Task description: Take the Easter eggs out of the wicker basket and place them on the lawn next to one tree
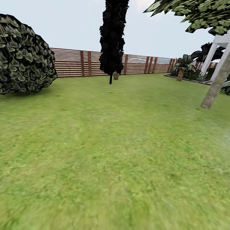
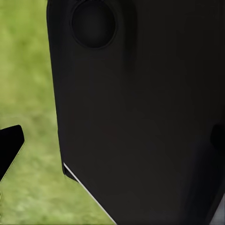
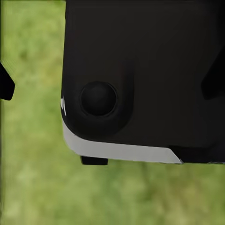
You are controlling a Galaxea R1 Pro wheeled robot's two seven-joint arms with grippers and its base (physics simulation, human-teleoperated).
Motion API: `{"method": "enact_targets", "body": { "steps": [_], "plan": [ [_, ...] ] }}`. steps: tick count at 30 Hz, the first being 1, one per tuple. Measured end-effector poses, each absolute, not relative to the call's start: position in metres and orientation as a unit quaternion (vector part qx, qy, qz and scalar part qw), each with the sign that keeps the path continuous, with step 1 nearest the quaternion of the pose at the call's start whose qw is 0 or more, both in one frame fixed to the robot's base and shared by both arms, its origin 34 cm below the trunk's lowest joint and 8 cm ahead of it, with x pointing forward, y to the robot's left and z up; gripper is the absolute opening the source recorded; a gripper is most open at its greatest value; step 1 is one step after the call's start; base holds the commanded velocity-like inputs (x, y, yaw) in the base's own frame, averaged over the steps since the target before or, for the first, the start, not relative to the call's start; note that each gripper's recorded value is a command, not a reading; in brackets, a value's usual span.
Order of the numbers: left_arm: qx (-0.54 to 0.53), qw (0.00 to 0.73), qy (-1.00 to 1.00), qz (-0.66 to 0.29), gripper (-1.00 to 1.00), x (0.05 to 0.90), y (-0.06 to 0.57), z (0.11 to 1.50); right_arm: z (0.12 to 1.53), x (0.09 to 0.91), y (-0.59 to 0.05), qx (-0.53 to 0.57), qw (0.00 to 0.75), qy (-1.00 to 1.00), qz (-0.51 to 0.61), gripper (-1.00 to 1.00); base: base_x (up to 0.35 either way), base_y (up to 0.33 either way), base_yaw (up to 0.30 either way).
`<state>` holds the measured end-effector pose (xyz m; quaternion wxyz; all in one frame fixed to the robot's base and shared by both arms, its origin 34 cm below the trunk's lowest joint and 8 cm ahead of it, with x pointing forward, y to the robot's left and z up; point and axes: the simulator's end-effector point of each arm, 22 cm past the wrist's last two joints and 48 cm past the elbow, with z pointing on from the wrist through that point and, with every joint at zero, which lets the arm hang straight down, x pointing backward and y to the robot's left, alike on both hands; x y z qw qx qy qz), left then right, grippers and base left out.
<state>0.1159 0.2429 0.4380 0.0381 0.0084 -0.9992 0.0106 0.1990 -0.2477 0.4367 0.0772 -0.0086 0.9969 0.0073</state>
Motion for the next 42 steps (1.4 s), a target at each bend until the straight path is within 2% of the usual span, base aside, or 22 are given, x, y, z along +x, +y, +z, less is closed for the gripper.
{"method": "enact_targets", "body": {
  "steps": [42],
  "plan": [
    [0.007,0.038,-0.999,0.011,1.00,0.1155,0.2429,0.4380,0.4364,0.1917,-0.2513,-0.004,0.070,0.998,0.002,1.00,0.338,0.000,0.000]
  ]
}}
